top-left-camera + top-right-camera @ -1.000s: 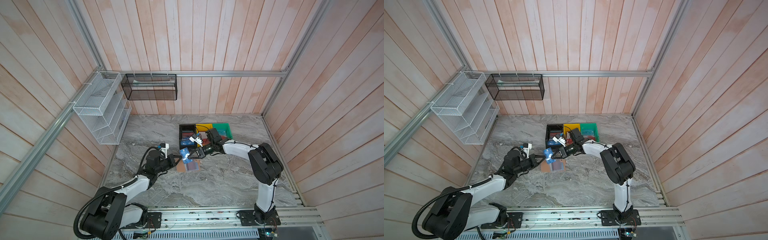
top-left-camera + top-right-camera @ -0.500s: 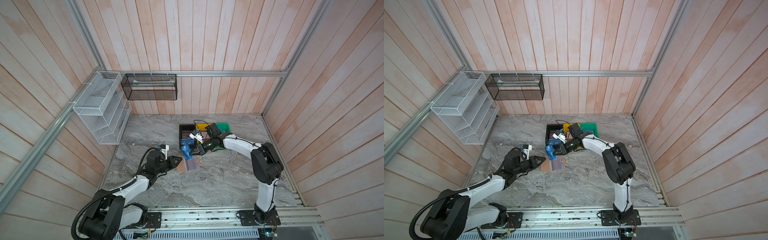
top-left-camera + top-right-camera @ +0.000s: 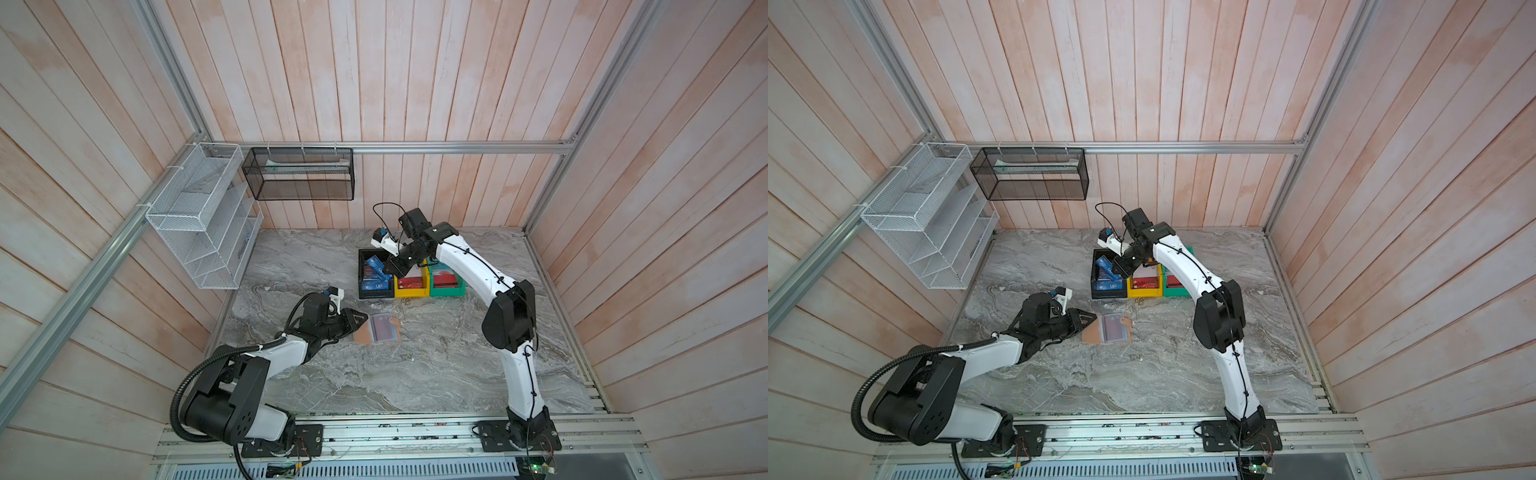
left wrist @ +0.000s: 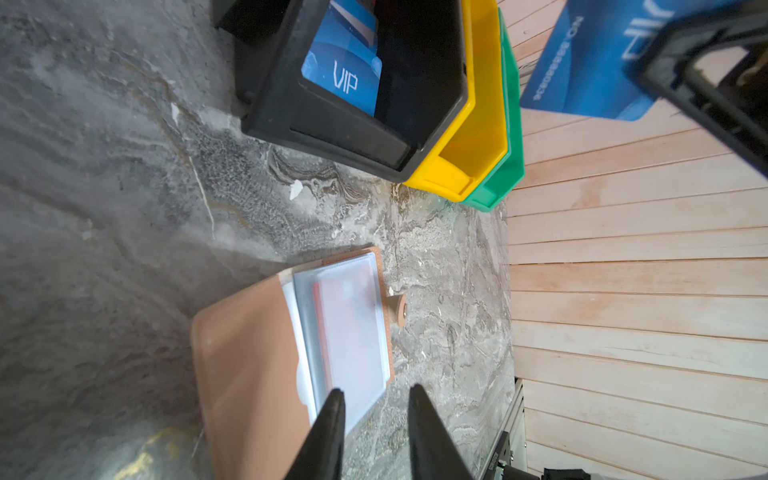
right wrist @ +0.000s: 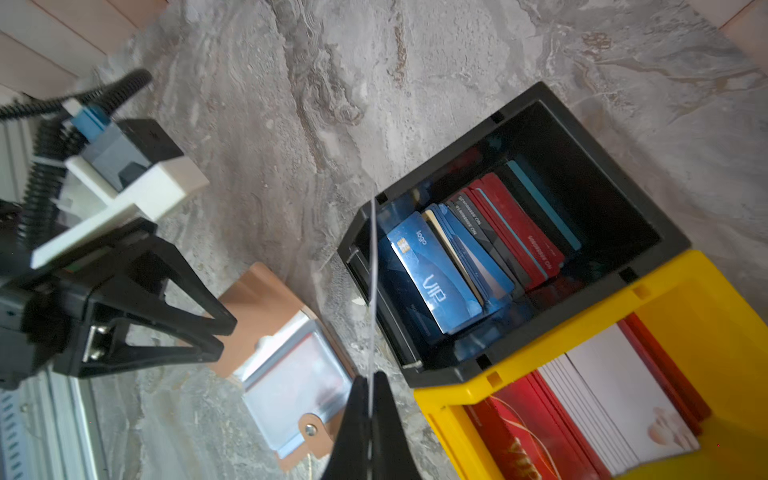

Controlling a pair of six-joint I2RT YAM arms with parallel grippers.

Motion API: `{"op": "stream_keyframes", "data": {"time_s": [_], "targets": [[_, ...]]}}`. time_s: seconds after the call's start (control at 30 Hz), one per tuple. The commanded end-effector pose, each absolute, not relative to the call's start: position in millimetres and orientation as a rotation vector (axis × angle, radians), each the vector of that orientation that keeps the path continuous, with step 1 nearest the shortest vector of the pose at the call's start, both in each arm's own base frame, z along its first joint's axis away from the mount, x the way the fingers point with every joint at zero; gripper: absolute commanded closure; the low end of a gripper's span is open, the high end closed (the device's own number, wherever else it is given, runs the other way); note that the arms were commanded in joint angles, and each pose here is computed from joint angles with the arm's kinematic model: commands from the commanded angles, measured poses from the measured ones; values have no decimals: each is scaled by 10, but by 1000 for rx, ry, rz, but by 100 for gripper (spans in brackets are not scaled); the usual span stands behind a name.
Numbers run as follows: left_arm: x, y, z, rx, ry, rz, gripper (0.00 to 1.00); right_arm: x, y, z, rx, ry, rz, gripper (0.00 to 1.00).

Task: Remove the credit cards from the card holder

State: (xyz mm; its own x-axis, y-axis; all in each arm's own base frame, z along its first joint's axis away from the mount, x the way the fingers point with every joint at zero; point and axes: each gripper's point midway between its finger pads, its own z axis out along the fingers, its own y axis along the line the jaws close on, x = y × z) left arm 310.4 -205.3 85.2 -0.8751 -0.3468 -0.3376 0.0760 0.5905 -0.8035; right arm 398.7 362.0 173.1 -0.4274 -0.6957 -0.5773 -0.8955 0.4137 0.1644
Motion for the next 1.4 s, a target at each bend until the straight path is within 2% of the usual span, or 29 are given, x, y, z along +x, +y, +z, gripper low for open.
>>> {"op": "stream_keyframes", "data": {"time_s": [0.0,0.5,0.93,1.37], "targets": [[3148,-2103,890,-166,2348,-1241,71,3893,3548,1589,-1563,2197,450,100],[3167,-2124,786,-157,2380,-1236,72,4055,3501,1227,-1777,2053,22,100],[3197,-2156,667,-159,2402,-1248,72,4085,3495,954,-1900,1958,-62,100],[3219,-2183,608,-148,2413,-1262,73,4100,3590,905,-1921,1913,-114,100]]}}
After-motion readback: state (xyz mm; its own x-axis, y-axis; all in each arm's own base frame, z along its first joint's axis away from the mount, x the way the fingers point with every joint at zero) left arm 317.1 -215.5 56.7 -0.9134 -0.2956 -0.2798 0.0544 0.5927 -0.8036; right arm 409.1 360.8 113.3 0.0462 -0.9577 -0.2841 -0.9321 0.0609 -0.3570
